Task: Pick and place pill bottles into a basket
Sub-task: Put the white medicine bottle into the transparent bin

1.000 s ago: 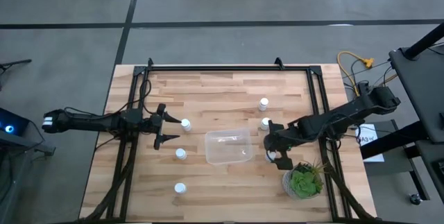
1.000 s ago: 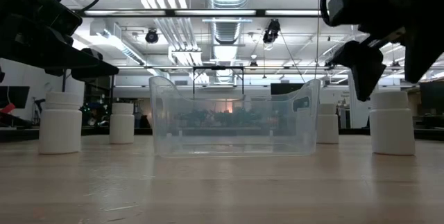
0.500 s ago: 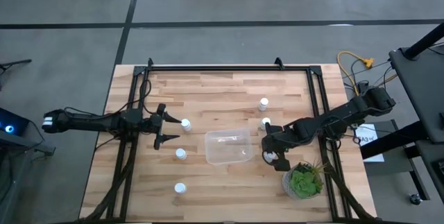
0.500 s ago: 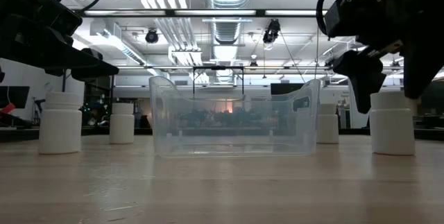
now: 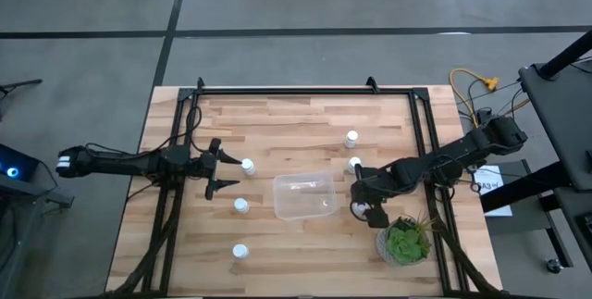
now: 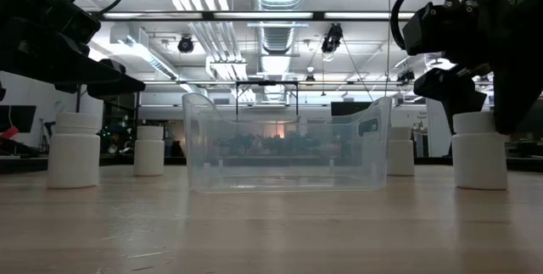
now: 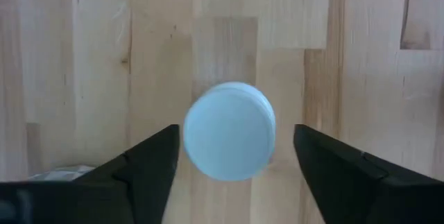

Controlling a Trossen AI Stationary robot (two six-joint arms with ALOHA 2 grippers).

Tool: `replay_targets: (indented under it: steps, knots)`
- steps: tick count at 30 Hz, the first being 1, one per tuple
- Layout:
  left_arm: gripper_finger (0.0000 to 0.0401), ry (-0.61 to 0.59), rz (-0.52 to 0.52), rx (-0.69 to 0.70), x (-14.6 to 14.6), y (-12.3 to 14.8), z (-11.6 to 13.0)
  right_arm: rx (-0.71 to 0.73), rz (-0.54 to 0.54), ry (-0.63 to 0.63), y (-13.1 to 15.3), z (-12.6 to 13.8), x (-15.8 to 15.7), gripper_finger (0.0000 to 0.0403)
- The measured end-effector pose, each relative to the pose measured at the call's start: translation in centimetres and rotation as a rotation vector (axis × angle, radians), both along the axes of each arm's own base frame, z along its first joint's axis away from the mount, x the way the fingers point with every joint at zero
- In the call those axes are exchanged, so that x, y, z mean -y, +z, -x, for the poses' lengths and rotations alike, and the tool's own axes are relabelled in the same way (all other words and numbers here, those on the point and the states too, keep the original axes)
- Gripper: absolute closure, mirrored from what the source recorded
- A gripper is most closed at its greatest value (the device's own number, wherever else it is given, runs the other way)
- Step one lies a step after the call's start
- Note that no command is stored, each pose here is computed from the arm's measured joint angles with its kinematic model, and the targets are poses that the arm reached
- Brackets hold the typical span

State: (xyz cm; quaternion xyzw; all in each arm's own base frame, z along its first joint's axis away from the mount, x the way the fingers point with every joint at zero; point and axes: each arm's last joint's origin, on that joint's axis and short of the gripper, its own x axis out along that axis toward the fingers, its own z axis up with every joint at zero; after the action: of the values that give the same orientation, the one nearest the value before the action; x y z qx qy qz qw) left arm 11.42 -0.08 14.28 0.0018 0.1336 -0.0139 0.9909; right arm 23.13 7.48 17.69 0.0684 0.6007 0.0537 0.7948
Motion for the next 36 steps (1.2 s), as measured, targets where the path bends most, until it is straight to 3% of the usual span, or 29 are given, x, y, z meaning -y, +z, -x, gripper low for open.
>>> replay_targets:
  steps: [7,28,36]
  knots:
    - [0.0127,0.0,0.0,0.0,0.0,-0.01,0.0,0.017,-0.004,0.021,0.16,-0.15,-0.06,0.0197]
    - [0.0127,0.0,0.0,0.0,0.0,0.0,0.0,0.075,-0.008,0.066,0.34,-0.6,-0.21,0.0206]
    - [0.0127,0.0,0.0,0.0,0.0,0.0,0.0,0.069,-0.045,0.066,0.39,-0.6,-0.3,0.0259]
